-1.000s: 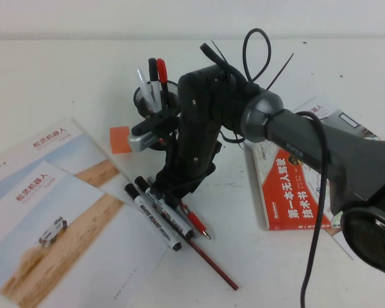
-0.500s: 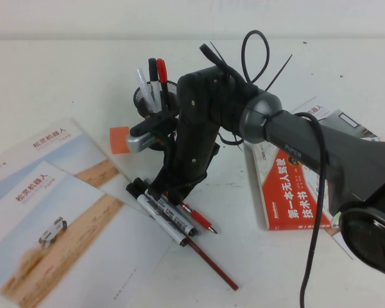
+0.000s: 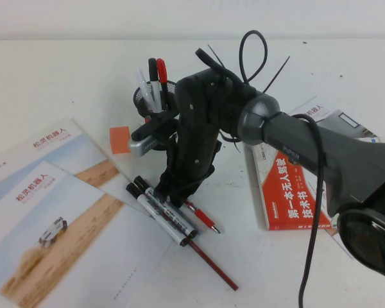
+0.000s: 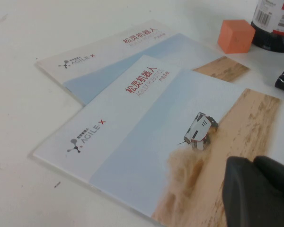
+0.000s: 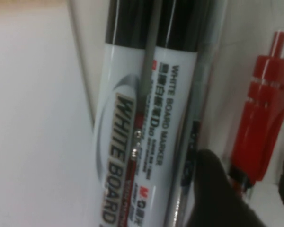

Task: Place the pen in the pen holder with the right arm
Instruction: Pick up the pen on the table

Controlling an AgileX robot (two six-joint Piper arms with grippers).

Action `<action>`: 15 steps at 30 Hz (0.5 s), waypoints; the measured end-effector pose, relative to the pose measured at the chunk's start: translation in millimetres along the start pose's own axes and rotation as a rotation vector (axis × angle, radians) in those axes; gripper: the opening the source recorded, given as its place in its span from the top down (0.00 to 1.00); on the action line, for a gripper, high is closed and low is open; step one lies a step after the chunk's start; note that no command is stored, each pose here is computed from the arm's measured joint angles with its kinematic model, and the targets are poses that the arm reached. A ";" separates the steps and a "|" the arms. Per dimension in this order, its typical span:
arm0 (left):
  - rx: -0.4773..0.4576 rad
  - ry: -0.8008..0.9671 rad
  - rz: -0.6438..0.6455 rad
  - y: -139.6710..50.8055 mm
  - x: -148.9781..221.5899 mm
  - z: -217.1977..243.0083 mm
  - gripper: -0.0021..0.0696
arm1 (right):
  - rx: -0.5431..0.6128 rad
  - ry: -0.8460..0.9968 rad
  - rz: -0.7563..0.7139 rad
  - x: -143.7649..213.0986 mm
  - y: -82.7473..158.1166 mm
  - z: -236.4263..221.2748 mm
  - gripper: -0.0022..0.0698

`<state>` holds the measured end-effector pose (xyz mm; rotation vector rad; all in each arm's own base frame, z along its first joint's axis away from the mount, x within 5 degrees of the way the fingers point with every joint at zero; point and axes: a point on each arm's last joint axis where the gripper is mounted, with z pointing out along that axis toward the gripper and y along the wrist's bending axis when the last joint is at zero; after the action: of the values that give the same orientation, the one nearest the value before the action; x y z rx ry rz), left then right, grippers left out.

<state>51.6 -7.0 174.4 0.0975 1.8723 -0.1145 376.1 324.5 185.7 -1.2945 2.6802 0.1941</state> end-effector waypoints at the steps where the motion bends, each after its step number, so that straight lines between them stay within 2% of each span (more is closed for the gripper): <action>1: 0.000 0.000 0.000 0.0 0.0 0.0 0.97 | 0.004 0.001 -0.002 0.1 -0.3 0.0 0.56; 3: 0.000 0.000 0.000 0.0 0.0 0.0 0.97 | 0.008 0.002 -0.008 0.0 0.5 0.1 0.57; 5: 0.000 0.000 0.000 0.0 0.0 0.0 0.97 | 0.013 0.003 -0.010 0.0 0.1 0.1 0.62; 8: 0.000 0.000 0.000 0.0 0.0 0.0 0.97 | 0.023 0.004 -0.014 0.1 -0.9 0.1 0.81; 9: 0.000 0.000 0.000 0.0 0.0 0.0 0.97 | 0.025 0.004 -0.014 0.1 -1.0 0.1 0.84; 15: 0.000 0.000 0.000 0.0 0.0 0.0 0.97 | 0.012 -0.049 0.000 -1.8 2.3 -17.6 0.83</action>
<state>51.6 -7.0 174.4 0.0975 1.8723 -0.1145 373.9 324.0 203.4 -1.2702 2.6364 0.2064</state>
